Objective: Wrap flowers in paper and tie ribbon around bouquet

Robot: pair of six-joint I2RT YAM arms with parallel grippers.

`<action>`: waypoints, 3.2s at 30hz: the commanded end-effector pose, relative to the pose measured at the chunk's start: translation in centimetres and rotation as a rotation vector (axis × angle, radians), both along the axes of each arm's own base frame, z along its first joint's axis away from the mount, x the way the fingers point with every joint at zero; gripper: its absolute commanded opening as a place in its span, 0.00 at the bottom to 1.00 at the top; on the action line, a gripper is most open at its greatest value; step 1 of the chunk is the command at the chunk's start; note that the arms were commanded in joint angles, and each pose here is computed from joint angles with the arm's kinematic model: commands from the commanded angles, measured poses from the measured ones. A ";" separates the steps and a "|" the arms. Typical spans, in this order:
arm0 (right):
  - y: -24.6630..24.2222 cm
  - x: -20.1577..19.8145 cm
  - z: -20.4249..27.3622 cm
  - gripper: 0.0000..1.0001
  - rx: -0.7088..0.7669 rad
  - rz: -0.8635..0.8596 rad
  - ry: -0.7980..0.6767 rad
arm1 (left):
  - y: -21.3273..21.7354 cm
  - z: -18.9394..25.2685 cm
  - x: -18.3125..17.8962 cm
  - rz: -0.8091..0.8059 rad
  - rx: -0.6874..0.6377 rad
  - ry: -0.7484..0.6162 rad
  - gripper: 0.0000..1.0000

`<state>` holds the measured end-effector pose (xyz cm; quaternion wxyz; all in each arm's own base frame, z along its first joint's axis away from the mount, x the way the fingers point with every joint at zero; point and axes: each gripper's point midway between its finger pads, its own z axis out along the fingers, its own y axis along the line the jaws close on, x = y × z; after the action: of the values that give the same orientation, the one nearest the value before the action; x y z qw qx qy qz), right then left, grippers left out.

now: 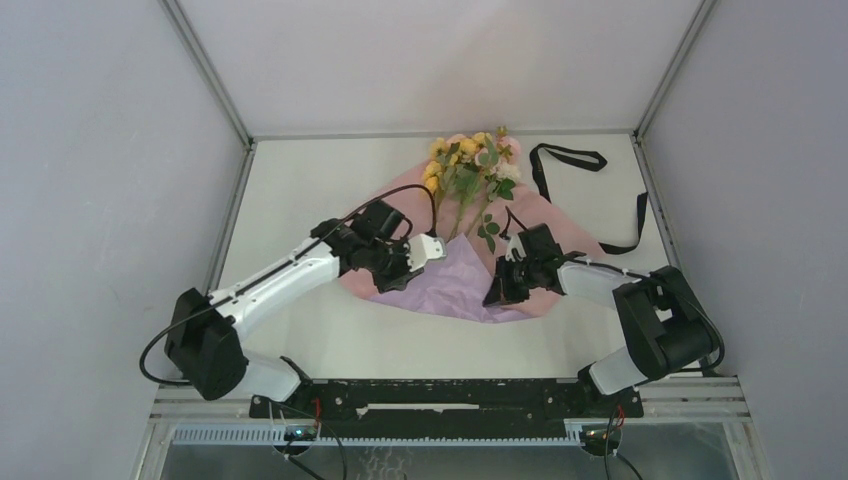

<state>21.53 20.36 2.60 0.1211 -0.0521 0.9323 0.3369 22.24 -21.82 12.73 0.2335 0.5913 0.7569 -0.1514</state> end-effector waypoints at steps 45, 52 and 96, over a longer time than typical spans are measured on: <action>-2.5 4.3 3.1 0.17 -0.269 -0.116 -0.138 | -0.5 1.5 1.2 0.002 0.049 -0.051 0.26; -2.4 4.3 2.4 0.18 -0.248 -0.127 -0.113 | -5.1 -0.1 -1.1 -0.108 0.000 -0.024 0.26; -6.7 -0.6 -1.9 0.01 -0.306 -0.261 0.045 | 3.5 -13.1 -4.0 -0.183 0.384 0.040 0.24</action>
<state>21.73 14.78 1.05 0.1373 0.0409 0.9695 0.1989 20.26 -22.67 1.30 0.1550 0.6712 0.7207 -0.0775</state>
